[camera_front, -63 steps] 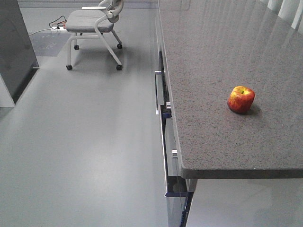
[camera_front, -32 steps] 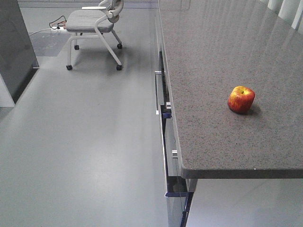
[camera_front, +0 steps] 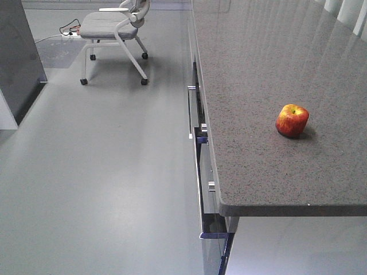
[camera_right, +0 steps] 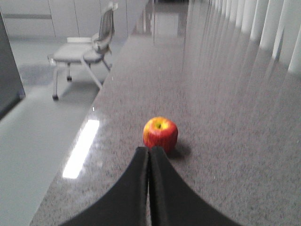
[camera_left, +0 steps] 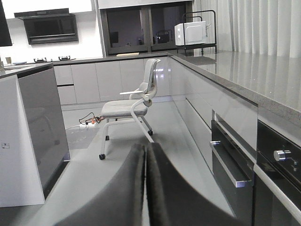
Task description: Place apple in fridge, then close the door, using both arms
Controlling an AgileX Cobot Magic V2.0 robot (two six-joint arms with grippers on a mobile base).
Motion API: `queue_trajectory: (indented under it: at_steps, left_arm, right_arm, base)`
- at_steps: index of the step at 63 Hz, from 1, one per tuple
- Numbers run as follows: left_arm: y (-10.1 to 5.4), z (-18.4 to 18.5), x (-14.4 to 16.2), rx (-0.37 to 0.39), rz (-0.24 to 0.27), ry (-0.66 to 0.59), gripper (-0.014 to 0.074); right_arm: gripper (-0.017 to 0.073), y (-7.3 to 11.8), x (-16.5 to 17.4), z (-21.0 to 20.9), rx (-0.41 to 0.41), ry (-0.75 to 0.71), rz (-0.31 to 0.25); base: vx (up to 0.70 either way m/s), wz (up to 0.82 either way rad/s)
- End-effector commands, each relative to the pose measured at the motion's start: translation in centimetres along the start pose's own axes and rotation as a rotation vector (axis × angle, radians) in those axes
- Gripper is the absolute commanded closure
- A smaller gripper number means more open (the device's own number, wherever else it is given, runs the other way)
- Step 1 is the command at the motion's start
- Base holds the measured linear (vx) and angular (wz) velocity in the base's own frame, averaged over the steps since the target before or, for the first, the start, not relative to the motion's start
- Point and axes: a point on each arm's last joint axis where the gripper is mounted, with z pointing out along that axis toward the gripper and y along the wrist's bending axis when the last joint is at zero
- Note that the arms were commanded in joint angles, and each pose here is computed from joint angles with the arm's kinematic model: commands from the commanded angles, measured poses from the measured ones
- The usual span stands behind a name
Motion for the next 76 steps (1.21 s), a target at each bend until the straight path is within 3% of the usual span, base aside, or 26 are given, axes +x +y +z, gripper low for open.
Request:
queue_trajectory:
  at_steps: [1, 13, 28, 35, 45, 55, 63, 76]
  left_arm:
    - [-0.1, -0.1, 0.0, 0.009, -0.012, -0.063, 0.06]
    - [-0.1, -0.1, 0.0, 0.009, -0.012, -0.063, 0.06]
    - [-0.1, -0.1, 0.0, 0.009, -0.012, -0.063, 0.06]
    - [-0.1, -0.1, 0.0, 0.009, -0.012, -0.063, 0.06]
    - [-0.1, -0.1, 0.0, 0.009, -0.012, -0.063, 0.06]
    - [-0.1, -0.1, 0.0, 0.009, -0.012, -0.063, 0.06]
    - [-0.1, -0.1, 0.0, 0.009, -0.012, -0.063, 0.06]
    - [-0.1, -0.1, 0.0, 0.009, -0.012, -0.063, 0.06]
  right_arm:
    - [0.0563, -0.2, -1.8, 1.6, 0.01, -0.016, -0.012]
    - [0.0563, -0.2, -0.4, 5.5, 0.003, 0.14, -0.006]
    - [0.0541, -0.3, 1.8, 8.6, -0.008, 0.319, -0.066]
    - [0.0444, -0.3, 2.9, 9.7, -0.017, 0.394, -0.084]
    - [0.0162, -0.3, 3.3, 11.1, -0.019, 0.443, -0.091]
    - [-0.0057, -0.4, 1.7, 13.2, -0.024, 0.515, -0.082]
    - [-0.0132, -0.5, 0.7, 15.6, -0.028, 0.574, -0.076]
    - [-0.0129, -0.7, 0.2, 20.2, -0.027, 0.589, -0.074]
  base:
    - [0.0, 0.0]
    - [0.0, 0.0]
    - [0.0, 0.0]
    - [0.0, 0.0]
    - [0.0, 0.0]
    - [0.0, 0.0]
    - [0.0, 0.0]
    - [0.0, 0.0]
